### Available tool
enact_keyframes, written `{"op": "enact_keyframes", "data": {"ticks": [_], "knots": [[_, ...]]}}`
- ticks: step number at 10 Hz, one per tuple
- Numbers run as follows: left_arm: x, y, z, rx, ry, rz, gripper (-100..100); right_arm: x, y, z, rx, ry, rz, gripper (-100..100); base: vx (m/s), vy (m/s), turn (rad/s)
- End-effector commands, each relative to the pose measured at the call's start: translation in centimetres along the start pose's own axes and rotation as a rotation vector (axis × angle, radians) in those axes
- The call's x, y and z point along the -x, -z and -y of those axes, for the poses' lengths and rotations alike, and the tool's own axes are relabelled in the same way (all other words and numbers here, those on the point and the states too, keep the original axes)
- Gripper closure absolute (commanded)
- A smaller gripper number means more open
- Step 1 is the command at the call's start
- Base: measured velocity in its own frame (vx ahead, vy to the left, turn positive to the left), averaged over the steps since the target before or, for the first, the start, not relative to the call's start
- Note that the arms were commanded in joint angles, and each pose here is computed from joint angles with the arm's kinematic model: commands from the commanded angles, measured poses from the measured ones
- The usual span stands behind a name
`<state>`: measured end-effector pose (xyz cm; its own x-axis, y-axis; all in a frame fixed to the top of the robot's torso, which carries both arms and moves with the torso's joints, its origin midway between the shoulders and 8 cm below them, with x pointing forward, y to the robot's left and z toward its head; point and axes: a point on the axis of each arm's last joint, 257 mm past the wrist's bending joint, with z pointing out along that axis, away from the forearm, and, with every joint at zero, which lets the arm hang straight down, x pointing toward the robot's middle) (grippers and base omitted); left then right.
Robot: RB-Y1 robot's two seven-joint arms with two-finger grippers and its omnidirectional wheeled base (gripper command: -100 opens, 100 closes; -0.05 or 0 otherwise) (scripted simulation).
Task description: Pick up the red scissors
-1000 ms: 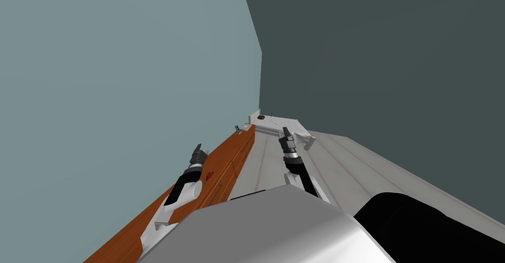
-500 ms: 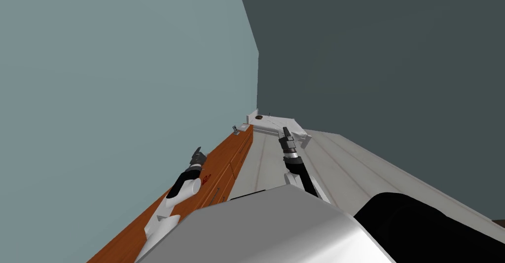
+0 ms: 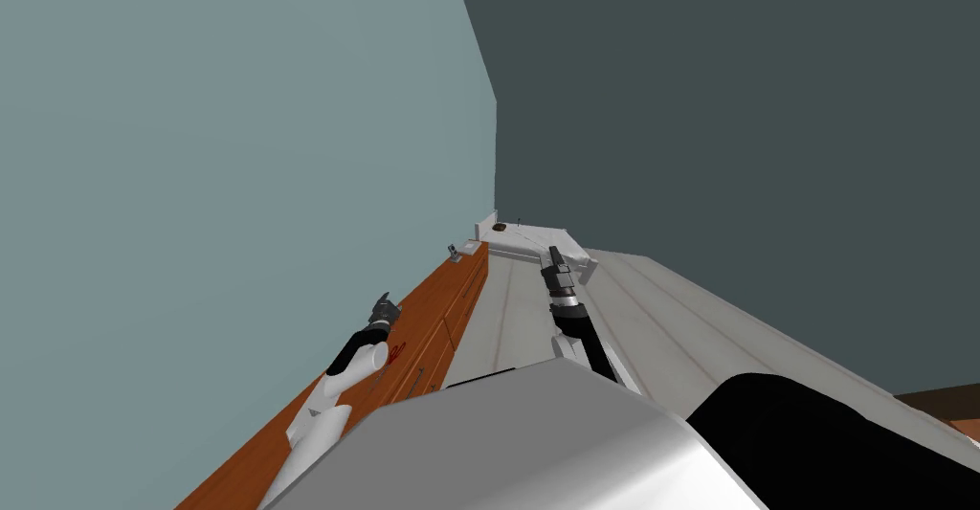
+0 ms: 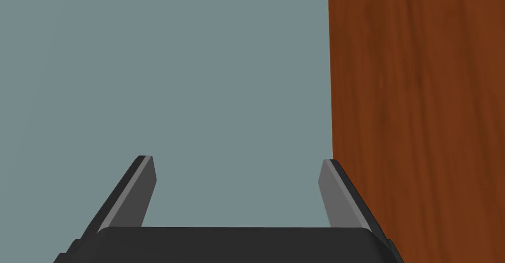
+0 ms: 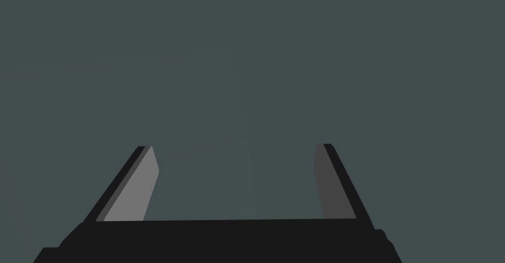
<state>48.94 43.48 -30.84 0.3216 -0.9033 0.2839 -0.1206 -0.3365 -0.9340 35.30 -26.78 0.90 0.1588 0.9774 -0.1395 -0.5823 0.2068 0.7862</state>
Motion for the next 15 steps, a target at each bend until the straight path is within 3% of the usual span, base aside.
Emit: {"op": "enact_keyframes", "data": {"ticks": [1,2,3,5,8,10,15], "knots": [[1.2,-0.6,-1.6,0.059,0.046,0.029,-100,0.0,0.0,0.0,0.0,0.0,0.0,0,0.001,0.016,-0.106],[1.7,-0.6,-2.5,0.077,0.047,0.039,-100,0.0,0.0,0.0,0.0,0.0,0.0,0,0.001,0.016,-0.054],[2.2,-1.2,-2.8,0.107,0.087,0.054,-100,0.0,0.0,0.0,0.0,0.0,0.0,0,-0.001,0.017,-0.104],[3.1,-1.0,-4.5,0.139,0.09,0.073,-100,0.0,0.0,0.0,0.0,0.0,0.0,0,-0.002,0.014,-0.014],[4.6,-1.9,-6.4,0.223,0.175,0.117,-100,0.0,0.0,0.0,0.0,0.0,0.0,0,-0.007,0.015,-0.077],[5.5,-1.5,-8.0,0.254,0.178,0.138,-100,0.0,0.0,0.0,0.0,0.0,0.0,0,-0.007,0.015,-0.024],[7.4,-1.7,-11.6,0.391,0.312,0.211,-100,0.0,0.0,0.0,0.0,0.0,0.0,0,-0.015,0.019,-0.069]]}}
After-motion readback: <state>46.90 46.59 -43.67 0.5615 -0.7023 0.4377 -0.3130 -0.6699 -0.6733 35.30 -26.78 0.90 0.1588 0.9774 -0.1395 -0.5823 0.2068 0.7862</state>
